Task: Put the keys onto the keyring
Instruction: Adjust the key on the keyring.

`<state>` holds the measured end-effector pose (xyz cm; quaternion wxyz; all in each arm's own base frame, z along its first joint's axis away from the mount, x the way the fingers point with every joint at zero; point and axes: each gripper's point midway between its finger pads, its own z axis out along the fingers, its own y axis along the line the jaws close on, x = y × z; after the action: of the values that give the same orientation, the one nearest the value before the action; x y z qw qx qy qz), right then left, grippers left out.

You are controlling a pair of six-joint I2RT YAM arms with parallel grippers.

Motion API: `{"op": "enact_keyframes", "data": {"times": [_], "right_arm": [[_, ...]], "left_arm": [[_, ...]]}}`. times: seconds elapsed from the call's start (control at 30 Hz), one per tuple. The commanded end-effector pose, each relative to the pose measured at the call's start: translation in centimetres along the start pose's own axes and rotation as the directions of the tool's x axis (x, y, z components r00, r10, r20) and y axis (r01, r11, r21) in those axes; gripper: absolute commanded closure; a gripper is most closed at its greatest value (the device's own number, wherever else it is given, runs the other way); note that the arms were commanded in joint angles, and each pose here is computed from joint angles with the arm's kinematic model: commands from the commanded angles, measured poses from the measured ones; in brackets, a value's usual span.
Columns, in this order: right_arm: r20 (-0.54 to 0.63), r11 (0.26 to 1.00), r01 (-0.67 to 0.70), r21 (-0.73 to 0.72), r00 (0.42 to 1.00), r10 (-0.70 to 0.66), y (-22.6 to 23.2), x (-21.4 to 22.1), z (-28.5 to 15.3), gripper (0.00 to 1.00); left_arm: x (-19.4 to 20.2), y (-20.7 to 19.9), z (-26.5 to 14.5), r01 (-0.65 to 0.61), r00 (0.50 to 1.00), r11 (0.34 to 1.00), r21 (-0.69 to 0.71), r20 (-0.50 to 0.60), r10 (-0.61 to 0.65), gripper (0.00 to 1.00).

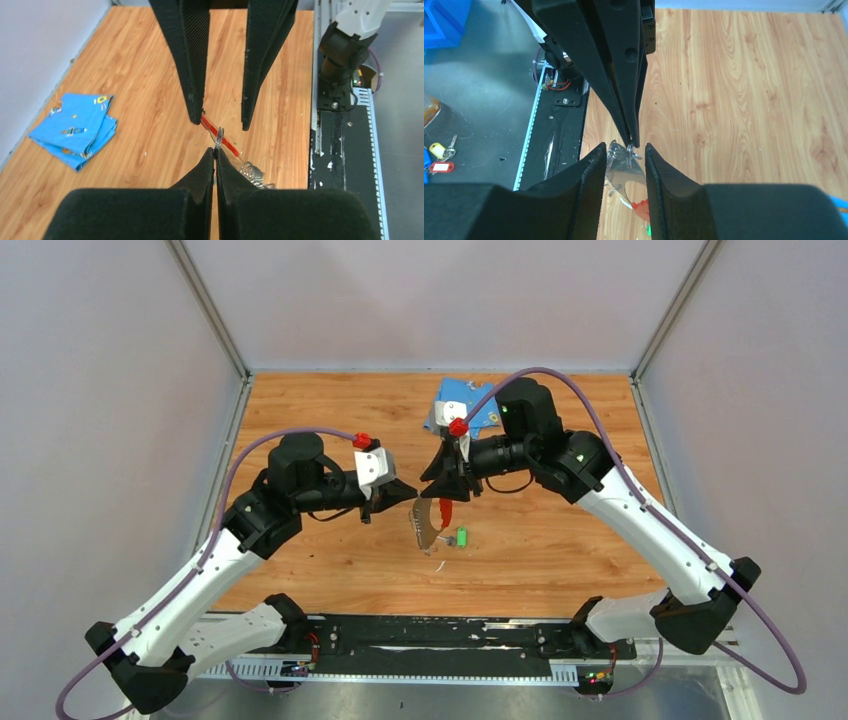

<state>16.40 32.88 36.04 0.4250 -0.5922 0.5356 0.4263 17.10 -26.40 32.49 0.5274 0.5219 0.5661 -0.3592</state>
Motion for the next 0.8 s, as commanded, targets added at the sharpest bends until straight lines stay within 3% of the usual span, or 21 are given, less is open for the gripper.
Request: {"op": "enact_keyframes", "data": {"times": [0.0, 0.77], "right_arm": [[-0.099, 1.000, 0.009, -0.003, 0.995, -0.009, 0.5, 1.1, -0.9, 0.65], [-0.176, 0.998, 0.066, 0.012, 0.982, -0.062, -0.3, 2.4, 1.3, 0.77]], "left_arm": [[-0.4, 1.5, -0.4, 0.020, 1.000, 0.996, -0.083, -0.018, -0.021, 1.00], [-0.7, 0.1, -0.5, -0.021, 1.000, 1.000, -0.015, 0.020, 0.022, 1.00]]}}
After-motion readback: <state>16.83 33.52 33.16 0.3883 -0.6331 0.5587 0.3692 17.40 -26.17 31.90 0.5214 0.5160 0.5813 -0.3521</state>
